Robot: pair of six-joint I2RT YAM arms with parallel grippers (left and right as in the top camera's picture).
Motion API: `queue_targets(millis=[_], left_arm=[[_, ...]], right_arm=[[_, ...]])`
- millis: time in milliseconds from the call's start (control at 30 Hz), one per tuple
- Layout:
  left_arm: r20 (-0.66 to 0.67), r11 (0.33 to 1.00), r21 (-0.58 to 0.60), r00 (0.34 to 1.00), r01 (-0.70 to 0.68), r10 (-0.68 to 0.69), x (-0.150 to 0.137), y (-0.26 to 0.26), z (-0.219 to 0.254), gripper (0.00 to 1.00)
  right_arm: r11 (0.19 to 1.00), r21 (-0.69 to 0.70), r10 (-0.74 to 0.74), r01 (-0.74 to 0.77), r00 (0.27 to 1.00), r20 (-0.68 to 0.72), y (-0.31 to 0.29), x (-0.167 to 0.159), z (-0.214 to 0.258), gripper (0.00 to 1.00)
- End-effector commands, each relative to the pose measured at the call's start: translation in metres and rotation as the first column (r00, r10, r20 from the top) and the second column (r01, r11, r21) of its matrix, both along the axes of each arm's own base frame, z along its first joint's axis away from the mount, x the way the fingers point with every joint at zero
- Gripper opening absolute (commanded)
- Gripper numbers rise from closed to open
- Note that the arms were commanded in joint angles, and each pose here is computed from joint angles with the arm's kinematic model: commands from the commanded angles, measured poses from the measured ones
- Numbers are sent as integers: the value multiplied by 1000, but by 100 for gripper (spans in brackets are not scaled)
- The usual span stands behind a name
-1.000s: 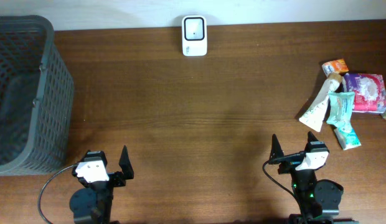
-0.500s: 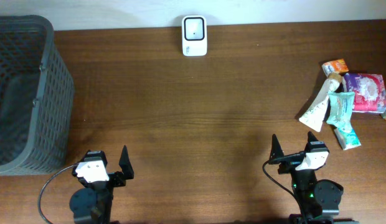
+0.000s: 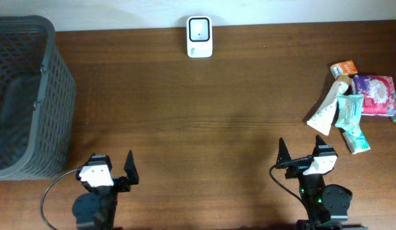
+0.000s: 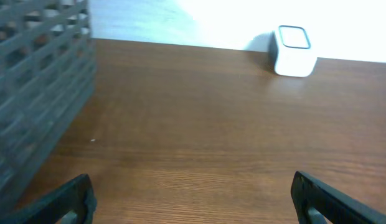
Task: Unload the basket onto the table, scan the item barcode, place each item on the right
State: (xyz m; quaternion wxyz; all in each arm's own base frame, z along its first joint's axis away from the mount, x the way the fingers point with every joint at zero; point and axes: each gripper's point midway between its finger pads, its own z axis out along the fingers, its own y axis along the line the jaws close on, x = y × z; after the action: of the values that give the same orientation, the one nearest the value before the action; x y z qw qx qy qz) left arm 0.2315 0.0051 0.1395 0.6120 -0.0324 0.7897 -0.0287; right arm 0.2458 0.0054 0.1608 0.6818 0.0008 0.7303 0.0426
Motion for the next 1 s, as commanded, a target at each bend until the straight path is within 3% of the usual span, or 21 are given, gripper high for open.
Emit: queue_targets(millis=[0, 200, 733, 967], left_arm=[[36, 987, 102, 991, 126, -130, 2, -23, 5, 99], [204, 981, 89, 961, 171, -186, 12, -39, 25, 99], [170, 998, 42, 984, 46, -53, 14, -17, 16, 99], [170, 998, 51, 984, 48, -56, 14, -17, 16, 99]], right_arm=[[1000, 1, -14, 14, 1000, -1, -3, 0, -3, 99], [1000, 1, -14, 14, 1000, -1, -3, 0, -3, 99], [1000, 1, -14, 14, 1000, -1, -3, 0, -3, 99], [1000, 1, -14, 14, 1000, -1, -3, 0, -3, 99]])
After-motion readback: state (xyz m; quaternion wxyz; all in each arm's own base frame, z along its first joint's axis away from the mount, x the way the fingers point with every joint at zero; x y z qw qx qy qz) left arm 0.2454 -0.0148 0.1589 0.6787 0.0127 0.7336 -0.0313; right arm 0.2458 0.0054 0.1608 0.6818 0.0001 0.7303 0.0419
